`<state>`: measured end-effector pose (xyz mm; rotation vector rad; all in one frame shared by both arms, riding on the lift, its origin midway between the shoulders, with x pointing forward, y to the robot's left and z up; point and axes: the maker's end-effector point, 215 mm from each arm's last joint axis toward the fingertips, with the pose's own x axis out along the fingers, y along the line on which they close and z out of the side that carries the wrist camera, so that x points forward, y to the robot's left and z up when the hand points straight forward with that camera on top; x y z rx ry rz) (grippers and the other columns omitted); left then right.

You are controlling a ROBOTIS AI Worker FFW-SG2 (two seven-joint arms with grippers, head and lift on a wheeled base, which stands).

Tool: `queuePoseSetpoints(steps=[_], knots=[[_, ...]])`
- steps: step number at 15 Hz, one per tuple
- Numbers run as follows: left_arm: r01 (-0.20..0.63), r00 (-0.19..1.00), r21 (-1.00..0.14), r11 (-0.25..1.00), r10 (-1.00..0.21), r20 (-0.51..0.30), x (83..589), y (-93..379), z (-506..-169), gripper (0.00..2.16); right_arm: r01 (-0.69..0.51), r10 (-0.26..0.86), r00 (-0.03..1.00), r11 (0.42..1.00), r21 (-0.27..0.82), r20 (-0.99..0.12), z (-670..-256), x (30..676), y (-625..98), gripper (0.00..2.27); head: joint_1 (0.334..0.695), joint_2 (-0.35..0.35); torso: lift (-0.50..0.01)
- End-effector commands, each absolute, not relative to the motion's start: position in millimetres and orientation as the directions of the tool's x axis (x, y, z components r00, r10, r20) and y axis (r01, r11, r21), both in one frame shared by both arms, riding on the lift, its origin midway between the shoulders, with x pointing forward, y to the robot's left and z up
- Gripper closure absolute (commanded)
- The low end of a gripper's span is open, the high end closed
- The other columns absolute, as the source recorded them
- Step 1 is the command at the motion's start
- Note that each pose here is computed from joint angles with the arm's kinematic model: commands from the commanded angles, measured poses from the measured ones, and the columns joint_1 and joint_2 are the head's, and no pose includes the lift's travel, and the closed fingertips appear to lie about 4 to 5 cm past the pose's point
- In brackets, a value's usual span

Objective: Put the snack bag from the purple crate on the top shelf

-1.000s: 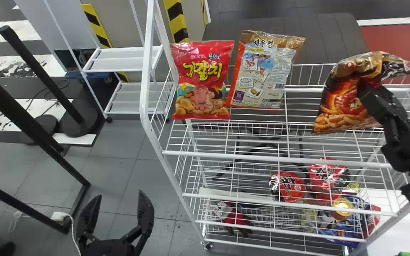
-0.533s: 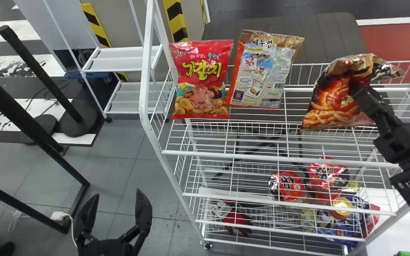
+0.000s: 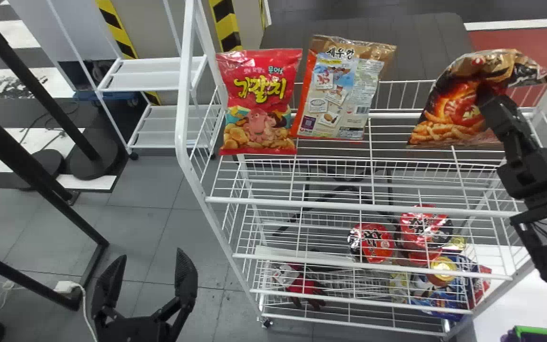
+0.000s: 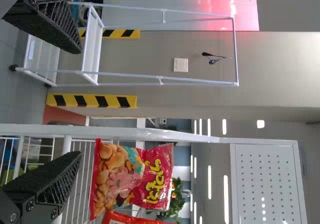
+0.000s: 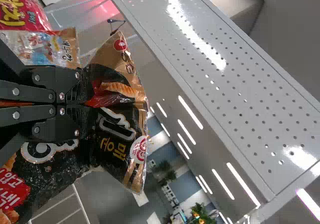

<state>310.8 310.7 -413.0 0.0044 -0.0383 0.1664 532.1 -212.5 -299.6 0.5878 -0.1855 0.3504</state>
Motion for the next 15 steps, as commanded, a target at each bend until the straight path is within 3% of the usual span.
queuePoseSetpoints(steps=[1, 4, 9, 15], knots=[[-0.160, 0.987, -0.004, 0.987, 0.160, 0.034, 308.8, 310.3, -413.6, 0.09, -0.361, 0.242, 0.928, 0.768, 0.529, 0.282, -303.6, 539.6, -215.0, 1.90, 0.695, 0.133, 0.000], [-0.160, 0.987, -0.006, 0.987, 0.160, 0.033, 307.2, 310.3, -414.7, 0.09, -0.340, 0.220, 0.939, 0.713, 0.614, 0.265, -322.2, 559.5, -216.2, 1.90, 0.695, 0.123, 0.000], [-0.159, 0.987, -0.001, 0.987, 0.159, 0.037, 305.9, 312.7, -414.5, 0.09, -0.364, 0.220, 0.927, 0.721, 0.590, 0.304, -315.0, 581.0, -193.4, 1.84, 0.695, 0.127, 0.000], [-0.158, 0.987, 0.019, 0.987, 0.157, 0.045, 302.6, 321.9, -413.0, 0.09, -0.340, 0.182, 0.915, 0.828, 0.445, 0.360, -300.1, 594.7, -173.9, 1.84, 0.695, 0.164, 0.000]])
